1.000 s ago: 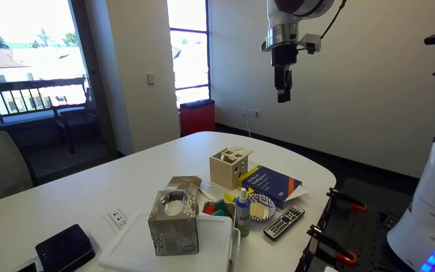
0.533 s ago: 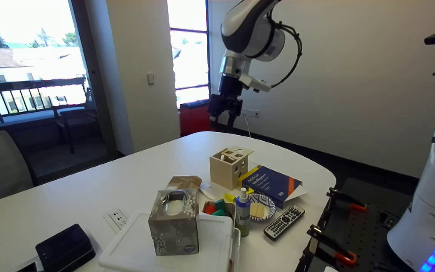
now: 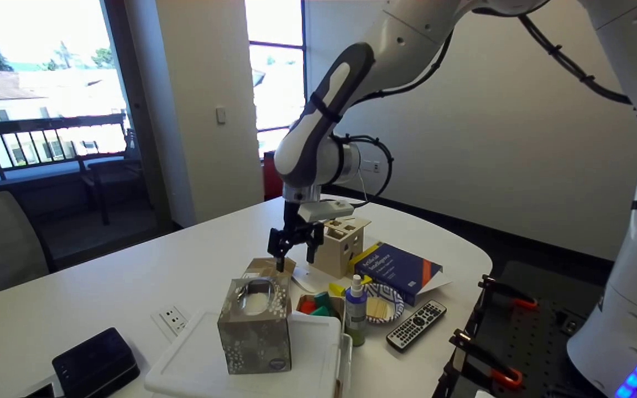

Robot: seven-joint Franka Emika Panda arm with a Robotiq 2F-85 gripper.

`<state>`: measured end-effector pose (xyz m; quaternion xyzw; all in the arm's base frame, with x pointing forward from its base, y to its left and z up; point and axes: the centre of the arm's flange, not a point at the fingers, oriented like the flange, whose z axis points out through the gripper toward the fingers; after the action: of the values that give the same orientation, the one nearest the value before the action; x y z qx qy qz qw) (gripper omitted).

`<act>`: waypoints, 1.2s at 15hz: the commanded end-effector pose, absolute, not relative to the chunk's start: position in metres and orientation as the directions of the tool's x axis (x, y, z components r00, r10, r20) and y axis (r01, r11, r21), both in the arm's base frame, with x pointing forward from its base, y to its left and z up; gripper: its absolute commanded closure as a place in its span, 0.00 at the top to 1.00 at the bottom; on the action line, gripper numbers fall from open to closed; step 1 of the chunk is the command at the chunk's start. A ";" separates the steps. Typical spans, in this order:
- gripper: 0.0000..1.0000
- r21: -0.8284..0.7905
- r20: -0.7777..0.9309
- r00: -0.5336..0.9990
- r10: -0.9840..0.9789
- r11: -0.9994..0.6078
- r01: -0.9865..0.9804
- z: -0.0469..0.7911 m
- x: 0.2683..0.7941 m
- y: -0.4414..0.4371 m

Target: Use the tissue to wipe the remote

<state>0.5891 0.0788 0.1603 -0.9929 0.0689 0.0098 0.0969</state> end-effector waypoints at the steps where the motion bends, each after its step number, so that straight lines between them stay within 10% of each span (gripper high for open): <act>1: 1.00 -0.178 -0.042 0.980 -0.196 -0.964 -0.200 0.098 0.622 0.090; 8: 1.00 -0.233 0.044 0.976 -0.215 -0.952 -0.199 0.052 0.655 0.112; 16: 1.00 -0.234 -0.237 0.944 -0.227 -0.930 -0.283 0.043 0.653 0.101; 18: 0.72 -0.250 -0.255 0.940 -0.225 -0.924 -0.289 0.046 0.654 0.099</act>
<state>0.6439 0.1013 0.0408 -0.9802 0.1236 0.0929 0.1236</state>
